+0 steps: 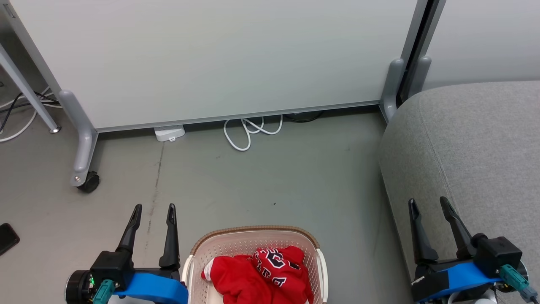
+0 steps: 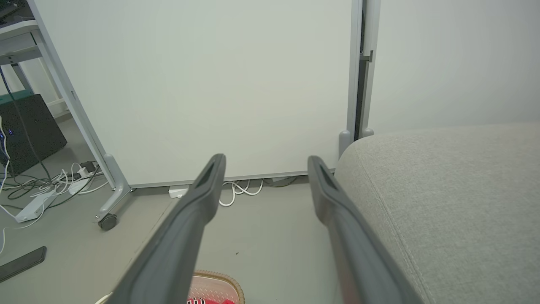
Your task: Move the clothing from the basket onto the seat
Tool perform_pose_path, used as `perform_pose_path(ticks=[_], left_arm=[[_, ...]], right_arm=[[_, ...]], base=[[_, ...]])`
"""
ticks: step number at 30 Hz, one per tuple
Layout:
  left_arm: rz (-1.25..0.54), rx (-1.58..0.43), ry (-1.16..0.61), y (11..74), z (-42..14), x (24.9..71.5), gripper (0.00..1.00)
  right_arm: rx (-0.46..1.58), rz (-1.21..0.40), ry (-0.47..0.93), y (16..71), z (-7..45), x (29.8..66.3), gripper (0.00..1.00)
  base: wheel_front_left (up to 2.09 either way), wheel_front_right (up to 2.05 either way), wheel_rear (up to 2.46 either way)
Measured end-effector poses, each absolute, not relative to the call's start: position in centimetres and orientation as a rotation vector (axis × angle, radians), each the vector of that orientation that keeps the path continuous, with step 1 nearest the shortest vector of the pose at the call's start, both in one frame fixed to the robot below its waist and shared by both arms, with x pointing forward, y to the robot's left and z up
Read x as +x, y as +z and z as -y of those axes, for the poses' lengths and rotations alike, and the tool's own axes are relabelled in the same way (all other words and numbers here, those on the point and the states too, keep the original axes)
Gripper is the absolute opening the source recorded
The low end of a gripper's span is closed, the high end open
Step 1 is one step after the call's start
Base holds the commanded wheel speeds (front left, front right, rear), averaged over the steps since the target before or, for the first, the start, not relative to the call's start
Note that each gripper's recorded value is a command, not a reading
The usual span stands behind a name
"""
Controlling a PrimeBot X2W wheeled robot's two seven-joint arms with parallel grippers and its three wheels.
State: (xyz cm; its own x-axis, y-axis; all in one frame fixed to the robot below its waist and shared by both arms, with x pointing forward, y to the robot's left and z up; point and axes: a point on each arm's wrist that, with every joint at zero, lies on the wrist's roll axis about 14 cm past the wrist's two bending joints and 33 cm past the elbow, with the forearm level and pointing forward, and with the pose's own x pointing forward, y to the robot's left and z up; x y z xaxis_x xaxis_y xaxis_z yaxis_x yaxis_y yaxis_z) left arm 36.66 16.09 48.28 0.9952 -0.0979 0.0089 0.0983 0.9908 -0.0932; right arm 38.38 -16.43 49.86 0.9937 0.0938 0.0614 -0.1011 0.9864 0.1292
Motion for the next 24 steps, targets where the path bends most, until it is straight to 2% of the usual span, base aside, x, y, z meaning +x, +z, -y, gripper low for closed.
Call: perform_pose_path(ticks=[7,24], left_arm=[[-0.065,-0.102,-0.124,46.1,-15.2,37.0,1.0],[-0.496,-0.165,-0.231,32.6,-10.6,38.6,1.0]], right_arm=[[0.131,0.046,0.095,49.5,16.5,38.6,1.0],[0.11,-0.022,0.022,46.7,19.1,40.4,1.0]], base=[[0.0,0.0,0.0],[0.0,0.0,0.0]])
